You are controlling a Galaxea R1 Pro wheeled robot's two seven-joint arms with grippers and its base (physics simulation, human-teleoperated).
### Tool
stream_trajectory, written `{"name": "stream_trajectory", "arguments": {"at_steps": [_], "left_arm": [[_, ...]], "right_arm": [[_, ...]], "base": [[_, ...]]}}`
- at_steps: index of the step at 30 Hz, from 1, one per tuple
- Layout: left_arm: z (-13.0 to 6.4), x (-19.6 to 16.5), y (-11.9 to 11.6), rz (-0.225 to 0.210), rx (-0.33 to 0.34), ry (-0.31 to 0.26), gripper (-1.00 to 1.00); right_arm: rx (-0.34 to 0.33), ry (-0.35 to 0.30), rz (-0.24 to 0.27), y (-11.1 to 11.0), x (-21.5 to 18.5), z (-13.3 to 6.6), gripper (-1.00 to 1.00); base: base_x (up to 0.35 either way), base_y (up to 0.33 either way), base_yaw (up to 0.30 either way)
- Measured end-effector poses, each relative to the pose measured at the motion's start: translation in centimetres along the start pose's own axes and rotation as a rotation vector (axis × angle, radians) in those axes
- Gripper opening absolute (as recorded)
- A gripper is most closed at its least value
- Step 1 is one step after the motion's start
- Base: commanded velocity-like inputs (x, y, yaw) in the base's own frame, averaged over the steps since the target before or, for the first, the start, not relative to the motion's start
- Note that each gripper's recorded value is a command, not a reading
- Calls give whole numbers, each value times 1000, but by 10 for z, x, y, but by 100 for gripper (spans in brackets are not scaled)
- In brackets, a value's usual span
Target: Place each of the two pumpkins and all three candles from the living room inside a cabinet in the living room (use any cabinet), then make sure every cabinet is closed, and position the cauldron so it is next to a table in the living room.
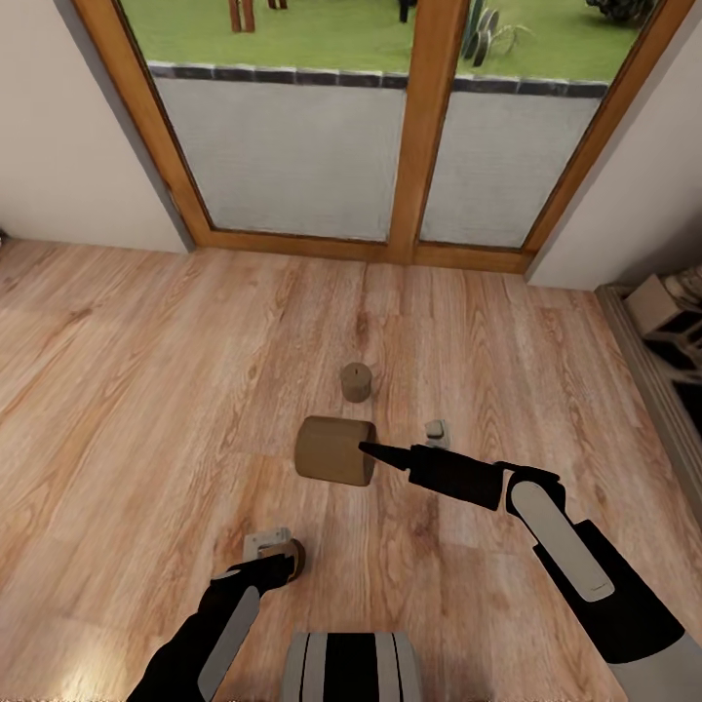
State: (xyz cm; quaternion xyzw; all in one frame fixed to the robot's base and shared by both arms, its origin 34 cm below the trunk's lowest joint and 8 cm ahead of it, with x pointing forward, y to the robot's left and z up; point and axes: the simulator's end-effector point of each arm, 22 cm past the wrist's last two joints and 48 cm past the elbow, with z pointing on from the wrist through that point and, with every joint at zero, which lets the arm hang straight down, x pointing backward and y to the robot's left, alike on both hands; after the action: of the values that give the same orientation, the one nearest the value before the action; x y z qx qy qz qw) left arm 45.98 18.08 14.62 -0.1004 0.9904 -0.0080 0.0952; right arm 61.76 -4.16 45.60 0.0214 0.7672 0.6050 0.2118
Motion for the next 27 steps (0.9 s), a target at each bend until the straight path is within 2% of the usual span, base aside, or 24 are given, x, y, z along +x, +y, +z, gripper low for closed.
{"name": "stream_trajectory", "arguments": {"at_steps": [5,27], "left_arm": [[7,9,1,1,-3,20,100],[6,11,-6,17,10,22,100]], "right_arm": [[-8,6,15,-8,5,2,-100],[-3,5,20,-11,5,1,-100]], "base": [[0,0,0],[19,0,0]]}}
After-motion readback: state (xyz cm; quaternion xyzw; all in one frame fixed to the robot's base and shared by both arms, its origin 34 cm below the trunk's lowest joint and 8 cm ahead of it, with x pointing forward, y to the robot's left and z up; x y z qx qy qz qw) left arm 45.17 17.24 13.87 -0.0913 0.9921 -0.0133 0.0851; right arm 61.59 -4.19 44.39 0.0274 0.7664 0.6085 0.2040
